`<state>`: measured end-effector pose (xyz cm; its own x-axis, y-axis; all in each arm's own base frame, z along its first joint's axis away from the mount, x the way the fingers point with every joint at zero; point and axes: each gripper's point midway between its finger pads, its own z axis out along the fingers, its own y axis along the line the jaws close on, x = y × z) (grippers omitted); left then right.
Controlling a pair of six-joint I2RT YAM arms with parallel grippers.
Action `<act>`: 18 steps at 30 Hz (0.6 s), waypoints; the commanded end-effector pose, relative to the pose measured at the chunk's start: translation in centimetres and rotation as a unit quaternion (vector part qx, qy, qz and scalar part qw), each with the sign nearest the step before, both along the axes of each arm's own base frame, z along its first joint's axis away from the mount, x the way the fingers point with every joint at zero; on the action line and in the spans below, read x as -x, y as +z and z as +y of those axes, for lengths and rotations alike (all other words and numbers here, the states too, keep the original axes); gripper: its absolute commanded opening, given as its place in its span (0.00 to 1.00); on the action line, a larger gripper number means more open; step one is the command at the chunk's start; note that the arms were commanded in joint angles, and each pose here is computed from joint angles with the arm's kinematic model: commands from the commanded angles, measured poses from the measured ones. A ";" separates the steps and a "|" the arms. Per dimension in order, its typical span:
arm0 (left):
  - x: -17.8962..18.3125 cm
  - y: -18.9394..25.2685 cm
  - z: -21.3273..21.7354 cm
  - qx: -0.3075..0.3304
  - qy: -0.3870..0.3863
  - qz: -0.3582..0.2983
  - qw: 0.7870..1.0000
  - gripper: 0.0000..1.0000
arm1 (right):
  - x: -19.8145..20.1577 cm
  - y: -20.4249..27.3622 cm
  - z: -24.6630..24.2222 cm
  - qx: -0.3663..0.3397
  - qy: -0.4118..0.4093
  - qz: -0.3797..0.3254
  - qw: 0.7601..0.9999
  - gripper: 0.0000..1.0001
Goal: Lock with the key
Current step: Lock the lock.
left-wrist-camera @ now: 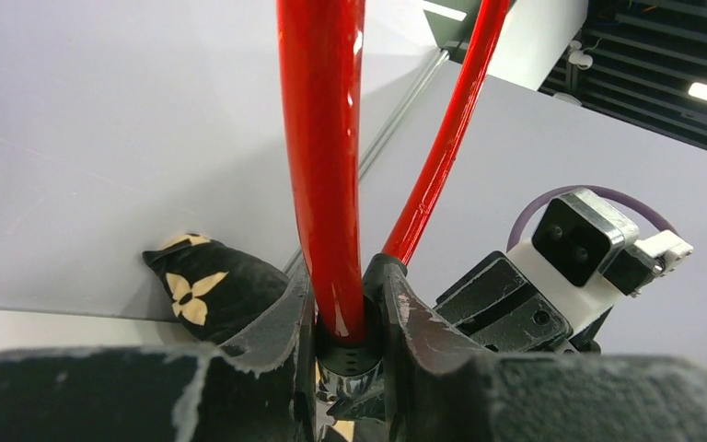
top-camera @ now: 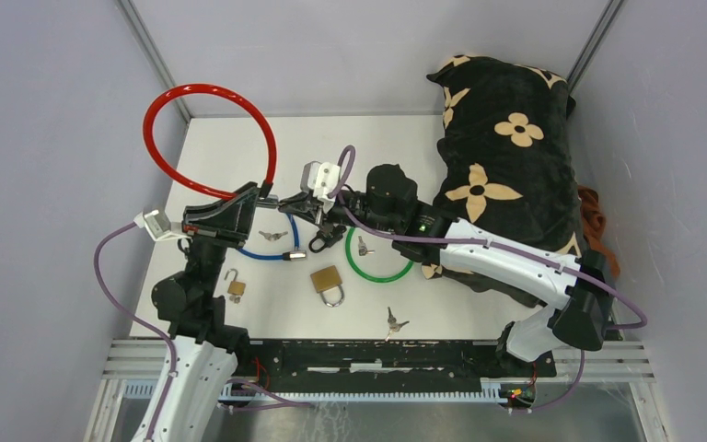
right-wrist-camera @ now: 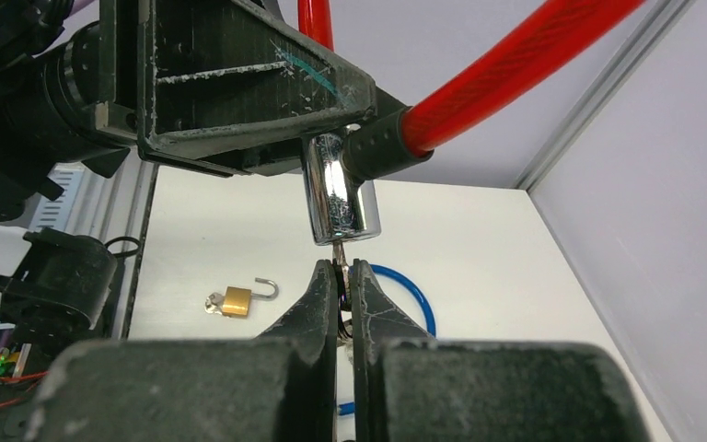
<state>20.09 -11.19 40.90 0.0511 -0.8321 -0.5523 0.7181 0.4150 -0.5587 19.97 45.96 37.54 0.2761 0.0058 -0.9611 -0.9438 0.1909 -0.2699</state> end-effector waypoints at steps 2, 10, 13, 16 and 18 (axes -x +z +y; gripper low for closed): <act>-0.1 -3.2 -2.4 -0.033 -0.066 0.052 0.996 0.02 | 0.3 7.2 0.3 -0.086 -0.013 -0.084 0.993 0.00; 1.2 -0.7 -1.2 -0.040 -0.023 -0.023 0.999 0.02 | 1.4 5.1 0.0 -0.036 0.027 -0.098 0.994 0.36; 1.3 -0.9 -1.1 -0.057 -0.010 -0.036 0.998 0.02 | 1.3 4.7 -0.5 -0.023 0.029 -0.099 0.994 0.62; 1.5 -1.0 -1.3 -0.068 -0.011 -0.049 0.996 0.02 | 0.8 5.0 -0.8 -0.020 0.018 -0.100 0.995 0.76; 1.5 -1.2 -1.4 -0.078 -0.005 -0.057 0.995 0.02 | 1.1 6.0 -1.0 -0.031 0.041 -0.093 0.994 0.81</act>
<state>19.95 -12.24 38.69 0.0278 -0.7824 -0.6221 0.7269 0.4431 -0.5247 19.41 46.07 38.21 0.3972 -0.0140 -0.9176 -0.9083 0.1368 -0.3952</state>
